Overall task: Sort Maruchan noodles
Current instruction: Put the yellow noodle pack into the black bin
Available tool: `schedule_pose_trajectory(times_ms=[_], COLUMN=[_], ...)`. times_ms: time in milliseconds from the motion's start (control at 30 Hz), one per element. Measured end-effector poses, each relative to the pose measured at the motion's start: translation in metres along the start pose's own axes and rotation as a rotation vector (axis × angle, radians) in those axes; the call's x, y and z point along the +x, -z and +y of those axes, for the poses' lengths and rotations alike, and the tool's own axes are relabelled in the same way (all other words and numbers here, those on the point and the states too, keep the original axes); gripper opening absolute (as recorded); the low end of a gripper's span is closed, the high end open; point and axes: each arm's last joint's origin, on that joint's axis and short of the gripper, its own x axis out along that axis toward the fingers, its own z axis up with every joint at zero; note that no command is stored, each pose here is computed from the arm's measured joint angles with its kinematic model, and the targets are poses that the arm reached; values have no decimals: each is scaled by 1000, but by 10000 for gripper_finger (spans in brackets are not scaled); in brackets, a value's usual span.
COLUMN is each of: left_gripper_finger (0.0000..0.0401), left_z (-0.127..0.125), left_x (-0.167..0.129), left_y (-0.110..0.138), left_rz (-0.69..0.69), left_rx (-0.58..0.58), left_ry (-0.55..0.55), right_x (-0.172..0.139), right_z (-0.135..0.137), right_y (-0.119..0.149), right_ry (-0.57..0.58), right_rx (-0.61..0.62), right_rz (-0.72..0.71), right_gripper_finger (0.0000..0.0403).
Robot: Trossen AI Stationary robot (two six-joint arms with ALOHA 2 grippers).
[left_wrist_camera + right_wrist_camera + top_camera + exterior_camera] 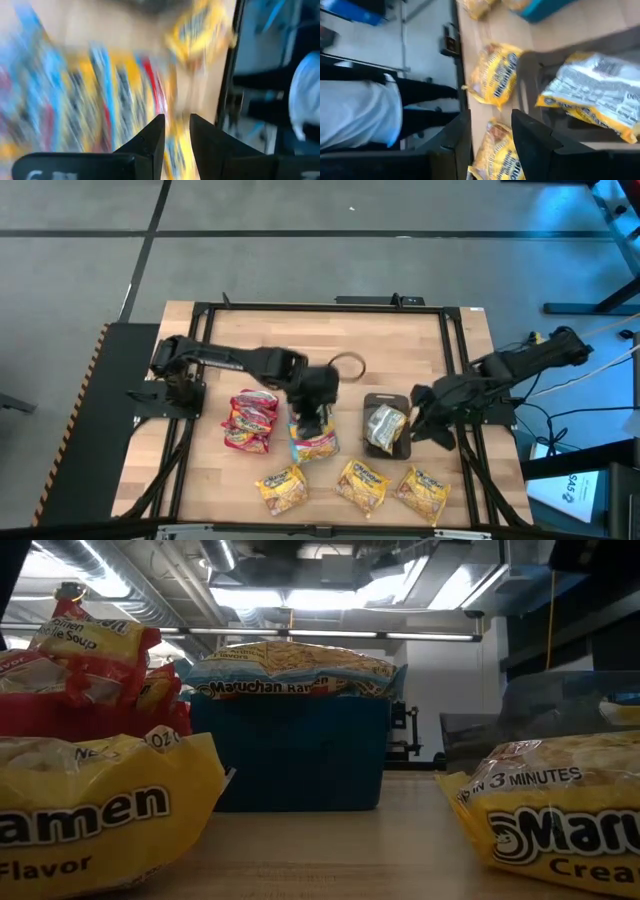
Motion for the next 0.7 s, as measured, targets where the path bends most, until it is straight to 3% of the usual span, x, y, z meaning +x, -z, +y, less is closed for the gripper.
schedule_pose_trajectory(times_ms=[133,267,367,533,700], left_gripper_finger=[83,83,83,83,83], left_z=[-31,-61,-66,-58,-55], left_x=[12,23,24,21,20], left_y=[32,56,61,54,55], left_rz=[148,133,81,46,68], left_rx=[-17,86,95,38,30], left_ry=[-44,-122,-206,-236,-246], right_x=[23,33,34,38,65], right_z=[-1,-2,-3,-13,-28], right_y=[-3,-3,-4,-4,-3], right_ry=[-4,-11,25,231,436], right_rx=[10,-3,-32,-73,-217], right_rz=[127,204,178,114,246], right_gripper_finger=[138,138,138,138,138])
